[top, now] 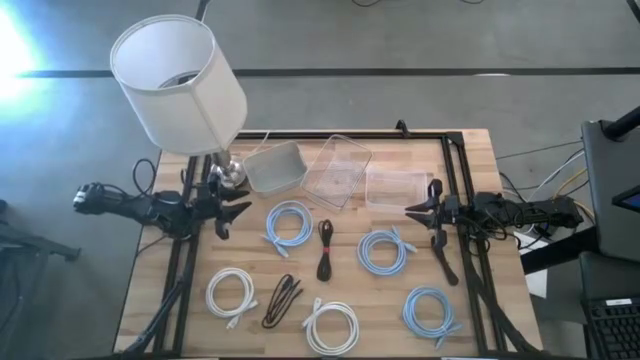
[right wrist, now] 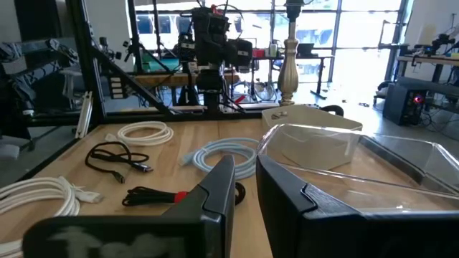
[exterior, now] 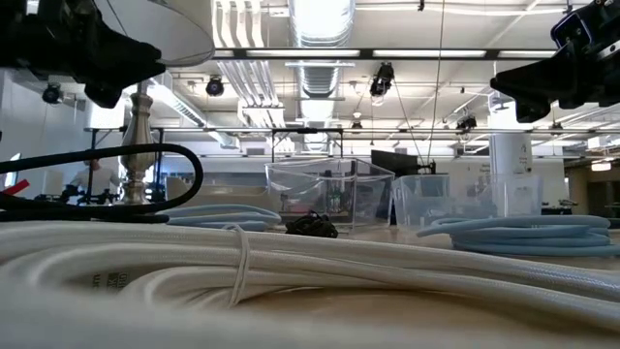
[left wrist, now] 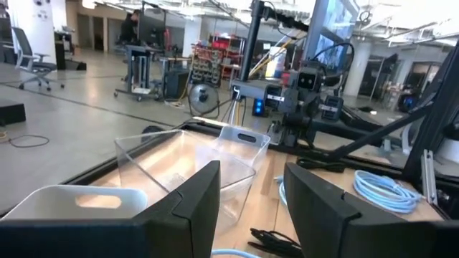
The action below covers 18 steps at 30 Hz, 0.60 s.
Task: Pick & Place USB Port
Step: Put the bottom black USB cable into the white bin
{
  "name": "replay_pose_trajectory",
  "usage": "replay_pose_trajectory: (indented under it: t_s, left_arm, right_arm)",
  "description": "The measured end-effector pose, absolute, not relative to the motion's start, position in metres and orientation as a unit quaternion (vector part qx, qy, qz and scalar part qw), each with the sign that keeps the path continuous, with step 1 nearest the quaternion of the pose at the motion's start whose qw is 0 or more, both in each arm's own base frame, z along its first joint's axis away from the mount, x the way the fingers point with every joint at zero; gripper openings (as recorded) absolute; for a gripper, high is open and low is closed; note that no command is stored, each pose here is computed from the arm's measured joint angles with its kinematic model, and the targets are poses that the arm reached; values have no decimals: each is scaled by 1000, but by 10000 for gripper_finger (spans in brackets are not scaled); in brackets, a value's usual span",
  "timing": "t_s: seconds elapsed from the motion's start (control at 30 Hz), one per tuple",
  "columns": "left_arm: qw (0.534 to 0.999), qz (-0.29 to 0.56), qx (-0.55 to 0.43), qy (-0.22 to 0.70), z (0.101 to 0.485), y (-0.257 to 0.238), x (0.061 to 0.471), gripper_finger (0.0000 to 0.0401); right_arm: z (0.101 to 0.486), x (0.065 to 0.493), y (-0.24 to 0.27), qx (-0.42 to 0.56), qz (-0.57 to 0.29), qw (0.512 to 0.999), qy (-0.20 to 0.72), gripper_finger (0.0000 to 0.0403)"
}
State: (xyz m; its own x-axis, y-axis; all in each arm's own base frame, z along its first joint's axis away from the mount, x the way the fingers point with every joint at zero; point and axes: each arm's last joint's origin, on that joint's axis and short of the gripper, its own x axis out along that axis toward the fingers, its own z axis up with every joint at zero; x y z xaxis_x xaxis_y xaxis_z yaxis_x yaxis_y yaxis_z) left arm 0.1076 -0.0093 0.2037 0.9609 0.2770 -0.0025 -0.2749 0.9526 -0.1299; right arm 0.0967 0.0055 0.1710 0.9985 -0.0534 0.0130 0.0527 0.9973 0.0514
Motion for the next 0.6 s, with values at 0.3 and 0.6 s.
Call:
replay_pose_trajectory:
  t_s: [0.3, 0.6]
  left_arm:
    - [993, 103, -36, 34, 218, -15, 123, 159]
    - [993, -72, -12, 90, 229, -30, 137, 159]
  right_arm:
    - [171, 97, 6, 26, -26, 999, -7, 54]
    - [171, 97, 6, 26, -26, 999, -7, 54]
